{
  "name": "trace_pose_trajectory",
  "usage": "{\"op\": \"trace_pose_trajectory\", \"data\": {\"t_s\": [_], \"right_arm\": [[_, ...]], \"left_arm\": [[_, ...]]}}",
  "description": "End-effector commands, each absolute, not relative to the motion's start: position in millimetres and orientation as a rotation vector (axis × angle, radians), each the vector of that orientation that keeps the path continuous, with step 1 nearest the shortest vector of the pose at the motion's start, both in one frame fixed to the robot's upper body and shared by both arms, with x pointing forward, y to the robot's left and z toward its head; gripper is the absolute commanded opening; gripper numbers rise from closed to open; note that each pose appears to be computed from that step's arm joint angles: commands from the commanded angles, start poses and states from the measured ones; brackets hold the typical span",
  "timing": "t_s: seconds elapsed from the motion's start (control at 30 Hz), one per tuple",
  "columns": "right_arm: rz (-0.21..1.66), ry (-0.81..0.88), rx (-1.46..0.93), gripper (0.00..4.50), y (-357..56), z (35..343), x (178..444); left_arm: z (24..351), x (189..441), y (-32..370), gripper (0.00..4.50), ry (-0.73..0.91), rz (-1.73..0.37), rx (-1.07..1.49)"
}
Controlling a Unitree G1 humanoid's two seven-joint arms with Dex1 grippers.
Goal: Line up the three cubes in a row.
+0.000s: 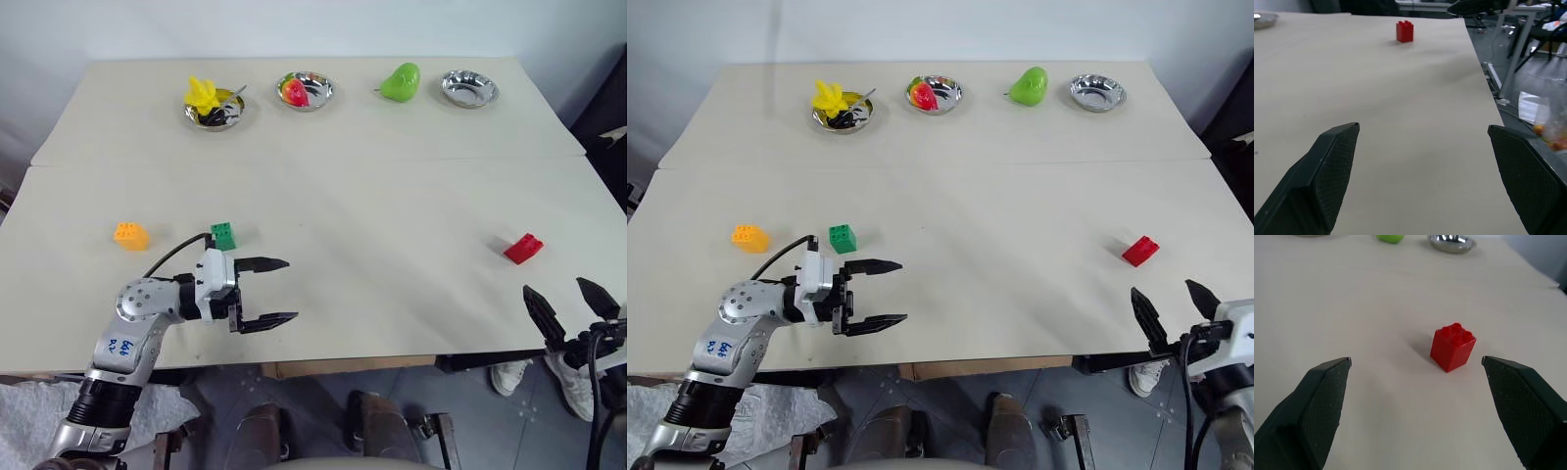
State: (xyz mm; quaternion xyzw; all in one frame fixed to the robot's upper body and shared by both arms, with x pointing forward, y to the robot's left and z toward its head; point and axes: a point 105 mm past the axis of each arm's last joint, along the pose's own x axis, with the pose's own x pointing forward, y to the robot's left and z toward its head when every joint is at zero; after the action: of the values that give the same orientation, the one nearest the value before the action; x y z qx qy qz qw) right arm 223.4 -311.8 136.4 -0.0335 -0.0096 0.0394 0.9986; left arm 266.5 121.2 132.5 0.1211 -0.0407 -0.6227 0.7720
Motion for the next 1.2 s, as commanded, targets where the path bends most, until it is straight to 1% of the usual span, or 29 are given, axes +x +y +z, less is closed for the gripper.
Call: {"op": "trace_pose_trajectory", "data": {"t_s": [0.03,0.2,0.33,0.43,0.47,0.6,0.73,0.83,0.93,0.97,1.07,1.13,1.17,1.2], "right_arm": [[-0.013,-0.029,-0.021,4.50,-324,155,246],[-0.207,0.047,0.094,4.50,-329,154,271],[-0.329,0.074,0.154,4.50,-320,150,282],[-0.408,0.094,0.090,4.50,-315,146,287],[-0.436,0.106,0.097,4.50,-313,139,291],[-0.407,0.112,0.146,4.50,-295,128,309],[-0.481,0.098,0.129,4.50,-301,126,323],[-0.524,0.081,0.093,3.86,-303,129,329],[-0.506,0.039,0.078,2.89,-295,137,333],[-0.500,0.036,0.083,2.51,-293,137,334],[-0.480,0.054,0.087,1.63,-288,133,336],[-0.390,0.052,0.115,1.49,-277,136,341],[-0.294,0.047,0.138,1.49,-267,140,346],[-0.119,0.041,0.143,1.49,-248,146,351]], "left_arm": [[138,268,122,4.47,-0.114,-1.334,0.290],[131,263,127,4.47,-0.094,-1.308,0.305],[129,260,126,4.47,-0.092,-1.300,0.295],[129,257,124,4.47,-0.093,-1.295,0.286],[129,257,123,4.47,-0.094,-1.293,0.284],[129,255,123,4.47,-0.093,-1.286,0.284],[131,256,124,4.47,-0.097,-1.271,0.295],[133,254,125,4.50,-0.104,-1.261,0.298],[134,252,128,4.50,-0.106,-1.257,0.298],[134,252,129,4.50,-0.107,-1.253,0.298],[135,252,131,4.50,-0.108,-1.246,0.303],[136,251,132,4.50,-0.109,-1.237,0.307],[136,252,134,4.50,-0.110,-1.228,0.306],[136,252,135,4.50,-0.109,-1.216,0.304]]}}
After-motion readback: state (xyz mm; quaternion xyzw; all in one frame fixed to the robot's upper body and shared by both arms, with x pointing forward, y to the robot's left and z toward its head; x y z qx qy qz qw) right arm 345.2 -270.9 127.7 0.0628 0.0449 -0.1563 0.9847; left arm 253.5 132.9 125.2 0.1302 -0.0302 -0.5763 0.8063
